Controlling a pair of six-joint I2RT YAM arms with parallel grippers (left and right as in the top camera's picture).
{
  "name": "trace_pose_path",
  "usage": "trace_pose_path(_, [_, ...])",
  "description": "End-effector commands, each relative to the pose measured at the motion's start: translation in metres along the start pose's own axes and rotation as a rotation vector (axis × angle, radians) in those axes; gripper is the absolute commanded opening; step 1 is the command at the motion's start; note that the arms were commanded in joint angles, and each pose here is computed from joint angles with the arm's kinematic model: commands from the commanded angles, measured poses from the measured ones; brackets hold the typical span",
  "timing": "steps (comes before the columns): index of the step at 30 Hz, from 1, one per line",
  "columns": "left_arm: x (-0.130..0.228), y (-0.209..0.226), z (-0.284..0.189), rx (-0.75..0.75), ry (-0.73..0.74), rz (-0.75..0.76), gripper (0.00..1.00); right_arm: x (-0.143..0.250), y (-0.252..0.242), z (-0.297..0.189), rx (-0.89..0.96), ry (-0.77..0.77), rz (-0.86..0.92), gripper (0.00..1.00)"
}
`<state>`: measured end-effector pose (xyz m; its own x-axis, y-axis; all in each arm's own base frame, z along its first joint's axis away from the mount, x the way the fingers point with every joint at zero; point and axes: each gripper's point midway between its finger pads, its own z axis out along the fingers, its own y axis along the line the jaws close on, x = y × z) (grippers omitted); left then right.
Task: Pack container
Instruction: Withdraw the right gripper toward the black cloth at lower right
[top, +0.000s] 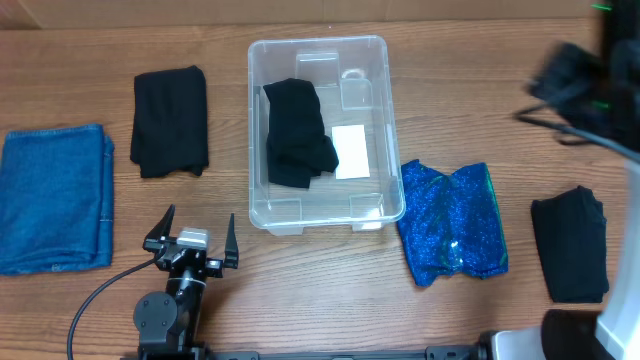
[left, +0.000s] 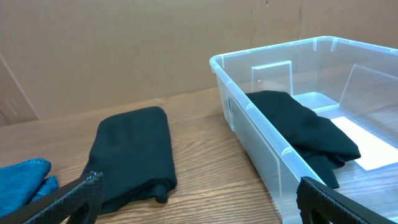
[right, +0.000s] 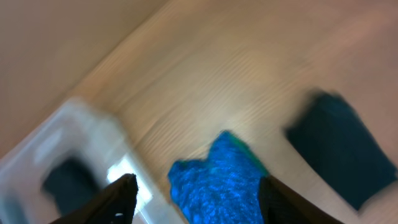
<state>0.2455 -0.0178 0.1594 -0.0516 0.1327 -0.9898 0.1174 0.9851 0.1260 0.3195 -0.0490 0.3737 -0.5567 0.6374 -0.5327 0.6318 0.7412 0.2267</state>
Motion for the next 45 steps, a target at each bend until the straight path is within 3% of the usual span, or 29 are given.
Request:
trace_pose_path(1, [0.001, 0.001, 0.0, -0.005, 0.0, 0.007, 1.0, -0.011, -0.045, -0.001, 0.044, -0.002, 0.267, 0.73])
trace_pose_path(5, [0.001, 0.001, 0.0, -0.005, -0.001, 0.007, 1.0, -0.012, -0.107, 0.025, 0.202, 0.035, 0.555, 0.77])
trace_pose_path(8, [0.001, 0.001, 0.0, -0.005, -0.001, 0.007, 1.0, 0.011, -0.161, 0.053, 0.376, 0.105, 0.833, 0.82])
trace_pose_path(9, [0.001, 0.001, 0.0, -0.005, 0.0, 0.007, 1.0, 0.021, -0.175, 0.063, 0.423, 0.132, 0.888, 0.63])
trace_pose_path(10, [0.001, 0.001, 0.0, -0.005, -0.001, 0.007, 1.0, 0.029, -0.186, 0.073, 0.456, 0.156, 0.909, 0.54])
trace_pose_path(11, [0.001, 0.001, 0.0, -0.005, -0.001, 0.007, 1.0, 0.041, -0.198, 0.086, 0.494, 0.188, 0.932, 0.56])
trace_pose_path(13, [0.001, 0.001, 0.0, -0.005, -0.001, 0.007, 1.0, 0.06, -0.217, 0.11, 0.544, 0.231, 0.966, 0.75])
trace_pose_path(17, [0.001, 0.001, 0.0, -0.005, -0.001, 0.007, 1.0, 0.095, -0.242, 0.149, 0.593, 0.278, 1.024, 0.8])
trace_pose_path(18, [0.001, 0.001, 0.0, -0.005, 0.0, 0.007, 1.0, 0.105, -0.246, 0.156, 0.608, 0.288, 1.043, 0.87])
trace_pose_path(21, [0.001, 0.001, 0.0, -0.005, -0.001, 0.007, 1.0, 0.124, -0.252, 0.174, 0.625, 0.299, 1.063, 0.93])
trace_pose_path(25, [0.001, 0.001, 0.0, -0.005, 0.0, 0.007, 1.0, 0.139, -0.258, 0.195, 0.62, 0.291, 1.063, 0.94])
trace_pose_path(28, [0.001, 0.001, 0.0, -0.005, -0.001, 0.007, 1.0, 0.147, -0.263, 0.213, 0.599, 0.261, 1.065, 0.82])
trace_pose_path(32, [0.001, 0.001, 0.0, -0.005, -0.001, 0.007, 1.0, 0.154, -0.266, 0.227, 0.582, 0.236, 1.066, 0.56])
trace_pose_path(35, [0.001, 0.001, 0.0, -0.005, 0.0, 0.007, 1.0, 0.153, -0.268, 0.234, 0.566, 0.214, 1.067, 0.23])
trace_pose_path(37, [0.001, 0.001, 0.0, -0.005, 0.0, 0.007, 1.0, 0.151, -0.269, 0.236, 0.564, 0.204, 1.066, 0.06])
trace_pose_path(45, [0.001, 0.001, 0.0, -0.005, -0.001, 0.007, 1.0, 0.154, -0.274, 0.243, 0.578, 0.184, 1.06, 0.04])
